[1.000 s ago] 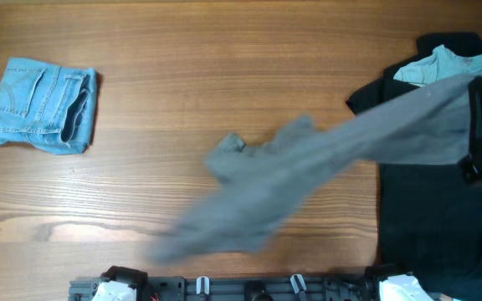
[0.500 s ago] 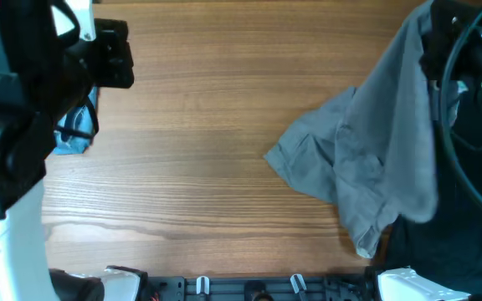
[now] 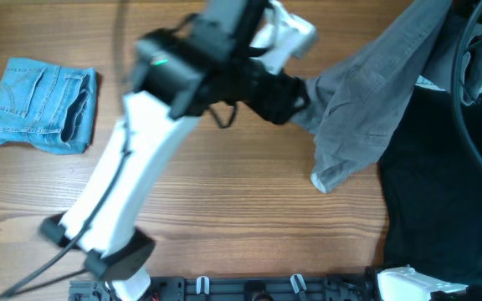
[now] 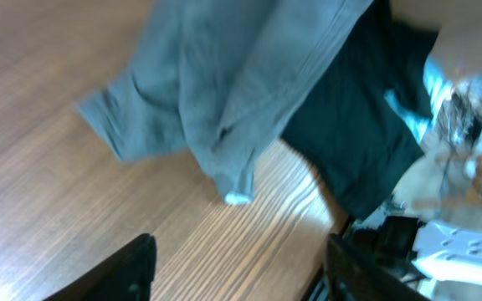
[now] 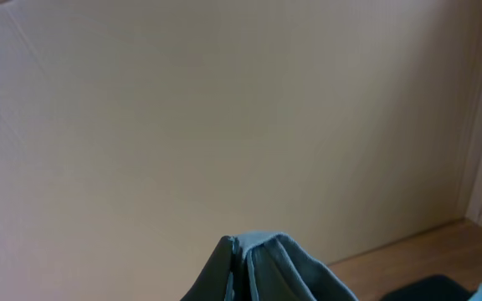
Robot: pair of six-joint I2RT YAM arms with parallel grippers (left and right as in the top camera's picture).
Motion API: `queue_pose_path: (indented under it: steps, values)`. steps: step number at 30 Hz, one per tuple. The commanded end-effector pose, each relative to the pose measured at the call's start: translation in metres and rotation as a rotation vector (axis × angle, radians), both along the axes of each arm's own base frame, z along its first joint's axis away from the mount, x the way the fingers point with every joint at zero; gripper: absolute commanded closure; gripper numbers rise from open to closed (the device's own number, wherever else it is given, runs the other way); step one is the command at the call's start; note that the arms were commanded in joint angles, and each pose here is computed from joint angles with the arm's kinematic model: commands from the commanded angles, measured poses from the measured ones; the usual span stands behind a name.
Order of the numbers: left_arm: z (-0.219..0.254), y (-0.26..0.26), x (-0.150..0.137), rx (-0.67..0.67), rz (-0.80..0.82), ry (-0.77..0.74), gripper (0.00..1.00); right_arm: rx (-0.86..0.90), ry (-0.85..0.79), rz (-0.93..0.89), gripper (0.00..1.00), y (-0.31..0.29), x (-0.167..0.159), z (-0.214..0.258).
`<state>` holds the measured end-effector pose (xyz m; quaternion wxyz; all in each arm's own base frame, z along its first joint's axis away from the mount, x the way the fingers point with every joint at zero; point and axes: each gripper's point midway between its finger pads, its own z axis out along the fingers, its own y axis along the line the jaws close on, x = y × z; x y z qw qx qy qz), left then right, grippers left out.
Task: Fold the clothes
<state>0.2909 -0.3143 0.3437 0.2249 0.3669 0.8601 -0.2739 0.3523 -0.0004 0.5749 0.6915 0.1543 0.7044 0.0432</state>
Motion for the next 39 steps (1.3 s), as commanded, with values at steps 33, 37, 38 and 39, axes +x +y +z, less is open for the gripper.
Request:
queue_pose_path:
  steps: [33,37,38,39]
  values:
    - [0.019,0.092,0.036,0.145,0.204,-0.189,0.96,0.019,0.145,0.019,0.95,-0.002,-0.04,-0.03]
    - [0.093,0.184,0.017,0.045,0.459,-0.342,0.96,0.133,0.296,0.143,0.96,0.023,-0.04,-0.068]
    - [0.106,0.204,0.01,0.039,0.516,-0.384,0.96,0.147,0.313,0.155,0.96,0.026,-0.041,-0.072]
    - [0.118,0.225,0.003,0.05,0.587,-0.43,0.96,0.154,0.329,0.196,0.96,0.033,-0.043,-0.075]
